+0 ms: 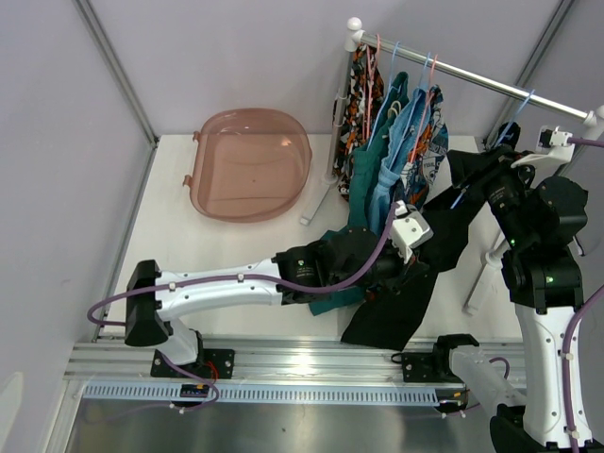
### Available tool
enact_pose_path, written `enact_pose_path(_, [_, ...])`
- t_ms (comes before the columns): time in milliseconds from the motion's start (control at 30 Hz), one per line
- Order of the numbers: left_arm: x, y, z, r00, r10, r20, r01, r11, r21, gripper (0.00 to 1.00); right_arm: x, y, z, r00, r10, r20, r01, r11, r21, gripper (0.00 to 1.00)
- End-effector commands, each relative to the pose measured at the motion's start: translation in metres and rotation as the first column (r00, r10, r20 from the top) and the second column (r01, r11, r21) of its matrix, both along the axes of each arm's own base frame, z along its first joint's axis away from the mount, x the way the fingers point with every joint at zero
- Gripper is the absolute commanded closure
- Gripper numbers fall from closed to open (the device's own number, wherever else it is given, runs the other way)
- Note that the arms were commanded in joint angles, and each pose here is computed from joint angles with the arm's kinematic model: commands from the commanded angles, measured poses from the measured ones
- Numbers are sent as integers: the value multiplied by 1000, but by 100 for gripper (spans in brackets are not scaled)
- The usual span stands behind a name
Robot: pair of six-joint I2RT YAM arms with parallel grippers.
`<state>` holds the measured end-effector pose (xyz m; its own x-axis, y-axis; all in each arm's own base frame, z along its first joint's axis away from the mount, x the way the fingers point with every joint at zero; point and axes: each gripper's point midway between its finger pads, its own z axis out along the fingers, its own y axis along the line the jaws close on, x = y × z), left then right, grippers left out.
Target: Remove the shorts from the hanger
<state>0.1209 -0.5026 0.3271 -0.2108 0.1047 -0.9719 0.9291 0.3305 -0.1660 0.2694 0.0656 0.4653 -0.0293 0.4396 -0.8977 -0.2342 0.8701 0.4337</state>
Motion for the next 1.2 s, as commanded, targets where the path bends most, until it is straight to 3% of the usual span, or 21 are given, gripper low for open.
enact_pose_path(0, [-11, 4, 14, 999, 42, 26, -42, 999, 13, 100, -9, 0, 31, 995, -3, 102, 1, 1000, 16, 100])
enact_pose_path(133, [-41, 20, 20, 995, 66, 77, -70, 997, 44, 100, -4, -5, 29, 995, -29, 95, 28, 1000, 10, 100])
enact_pose_path(433, [-119, 49, -55, 999, 26, 36, -31, 989, 143, 100, 9, -16, 29, 992, -95, 77, 97, 995, -25, 100])
enact_pose_path(600, [-142, 45, -63, 999, 1, 38, -7, 989, 149, 100, 12, -19, 27, 992, -107, 68, 110, 993, -32, 100])
enact_pose_path(733, [-122, 27, -73, 993, 85, 76, -97, 981, 166, 100, 1, -9, 34, 996, -57, 62, 57, 998, 7, 100])
enact_pose_path(867, [-60, 5, -86, 978, 200, 53, -206, 960, 190, 100, -26, 4, 40, 1000, 22, 18, -24, 998, 64, 100])
enact_pose_path(1033, [13, -15, -66, 957, 286, 40, -289, 945, 151, 100, -70, 19, 31, 987, 127, -94, -114, 984, 134, 100])
enact_pose_path(1167, [43, -28, -70, 949, 309, 53, -314, 934, 171, 100, -109, 32, 37, 966, 219, -138, -192, 964, 185, 100])
